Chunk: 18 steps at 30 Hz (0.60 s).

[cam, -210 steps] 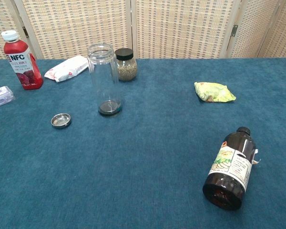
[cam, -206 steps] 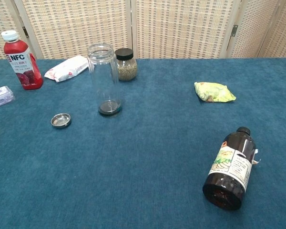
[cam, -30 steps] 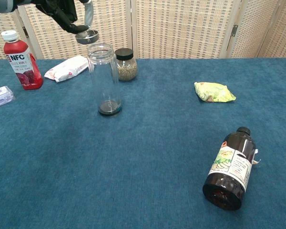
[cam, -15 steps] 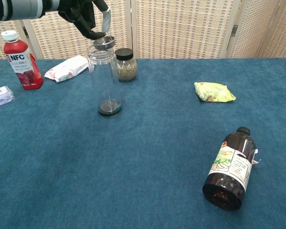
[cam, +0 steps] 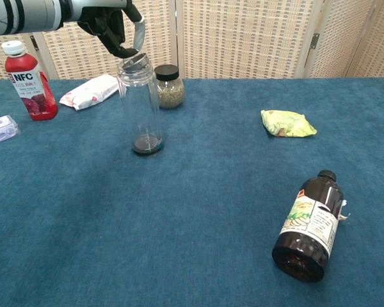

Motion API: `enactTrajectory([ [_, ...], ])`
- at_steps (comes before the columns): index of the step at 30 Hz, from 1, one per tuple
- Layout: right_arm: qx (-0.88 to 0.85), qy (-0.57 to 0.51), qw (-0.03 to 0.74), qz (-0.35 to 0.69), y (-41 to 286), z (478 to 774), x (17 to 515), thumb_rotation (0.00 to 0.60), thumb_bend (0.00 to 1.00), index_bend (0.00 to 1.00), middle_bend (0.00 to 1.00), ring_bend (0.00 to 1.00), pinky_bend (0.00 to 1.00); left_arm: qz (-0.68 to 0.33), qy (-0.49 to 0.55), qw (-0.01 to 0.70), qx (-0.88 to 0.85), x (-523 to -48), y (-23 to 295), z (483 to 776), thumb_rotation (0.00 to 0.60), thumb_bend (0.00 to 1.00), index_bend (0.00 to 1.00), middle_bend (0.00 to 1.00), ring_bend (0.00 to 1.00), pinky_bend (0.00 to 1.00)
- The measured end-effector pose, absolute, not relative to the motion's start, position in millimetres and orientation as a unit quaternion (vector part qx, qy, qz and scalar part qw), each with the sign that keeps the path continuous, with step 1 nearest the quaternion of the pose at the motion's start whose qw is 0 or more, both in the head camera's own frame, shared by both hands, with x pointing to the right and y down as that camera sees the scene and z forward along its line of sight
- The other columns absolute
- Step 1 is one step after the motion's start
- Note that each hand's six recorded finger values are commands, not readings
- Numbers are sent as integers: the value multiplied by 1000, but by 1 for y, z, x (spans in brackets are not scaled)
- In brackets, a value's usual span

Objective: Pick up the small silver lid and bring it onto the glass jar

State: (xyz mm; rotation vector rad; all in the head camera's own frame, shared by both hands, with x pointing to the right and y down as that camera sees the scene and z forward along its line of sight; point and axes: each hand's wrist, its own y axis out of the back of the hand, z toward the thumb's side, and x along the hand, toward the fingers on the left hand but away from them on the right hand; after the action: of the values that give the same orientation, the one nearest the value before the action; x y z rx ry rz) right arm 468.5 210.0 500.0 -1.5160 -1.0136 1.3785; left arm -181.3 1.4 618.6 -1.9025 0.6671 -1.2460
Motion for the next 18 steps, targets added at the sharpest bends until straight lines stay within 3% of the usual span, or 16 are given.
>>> enactTrajectory([
  [18,-602,-404,413,551,211,500,470,600,367,156,216,144,259,-495,243,387,-739,-180,6,628,600,448,605,1000,966,1000],
])
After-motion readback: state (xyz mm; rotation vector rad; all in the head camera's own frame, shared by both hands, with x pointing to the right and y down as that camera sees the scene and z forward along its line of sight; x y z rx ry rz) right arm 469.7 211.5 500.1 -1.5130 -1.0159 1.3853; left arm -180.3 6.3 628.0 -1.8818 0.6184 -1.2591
